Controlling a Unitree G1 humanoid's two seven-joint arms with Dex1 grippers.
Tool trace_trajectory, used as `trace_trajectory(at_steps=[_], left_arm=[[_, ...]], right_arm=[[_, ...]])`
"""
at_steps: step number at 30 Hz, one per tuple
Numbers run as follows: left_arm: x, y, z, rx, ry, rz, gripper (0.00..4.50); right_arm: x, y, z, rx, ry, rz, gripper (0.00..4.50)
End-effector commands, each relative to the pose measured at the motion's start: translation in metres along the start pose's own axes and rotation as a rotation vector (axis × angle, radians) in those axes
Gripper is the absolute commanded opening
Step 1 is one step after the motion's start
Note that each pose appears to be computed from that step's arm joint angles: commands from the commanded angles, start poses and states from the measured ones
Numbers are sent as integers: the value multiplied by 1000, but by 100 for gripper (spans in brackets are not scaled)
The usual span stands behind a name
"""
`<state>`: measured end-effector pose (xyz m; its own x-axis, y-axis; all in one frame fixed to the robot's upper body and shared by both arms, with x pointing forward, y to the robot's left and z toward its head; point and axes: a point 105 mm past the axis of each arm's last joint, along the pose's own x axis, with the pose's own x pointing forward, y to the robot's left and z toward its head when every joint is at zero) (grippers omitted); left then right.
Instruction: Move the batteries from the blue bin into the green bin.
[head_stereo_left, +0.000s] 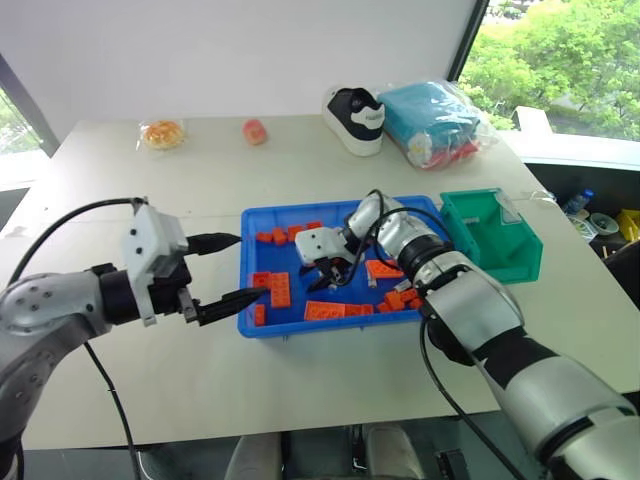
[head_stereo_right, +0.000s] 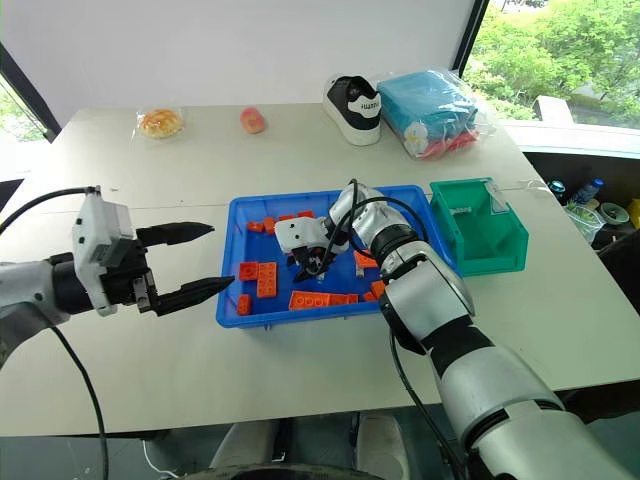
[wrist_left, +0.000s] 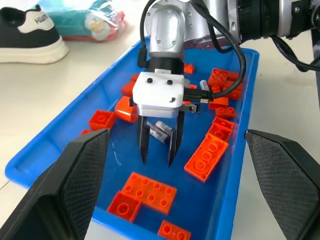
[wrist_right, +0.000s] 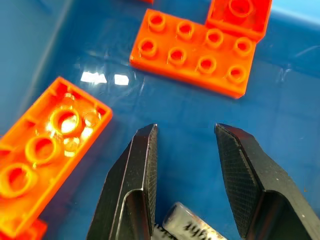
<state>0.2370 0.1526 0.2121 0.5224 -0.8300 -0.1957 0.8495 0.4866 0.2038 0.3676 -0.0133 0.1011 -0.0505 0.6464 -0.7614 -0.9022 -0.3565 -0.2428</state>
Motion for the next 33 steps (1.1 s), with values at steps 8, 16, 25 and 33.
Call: trace_trajectory(at_steps=[8, 16, 25, 33], left_arm=[[5, -3, 4, 9, -18, -31, 450], [11, -6, -3, -25, -12, -90, 450], [18, 5, -3, -11, -13, -146, 450], [19, 6, -3, 0, -21, -153, 450]], right_arm=[[-54, -56, 66, 196, -296, -307, 186], [-72, 9, 54, 724, -328, -479, 186], [-55, 46, 27, 928, -221, -575, 444], [-50, 29, -1, 1240, -270, -651, 444]])
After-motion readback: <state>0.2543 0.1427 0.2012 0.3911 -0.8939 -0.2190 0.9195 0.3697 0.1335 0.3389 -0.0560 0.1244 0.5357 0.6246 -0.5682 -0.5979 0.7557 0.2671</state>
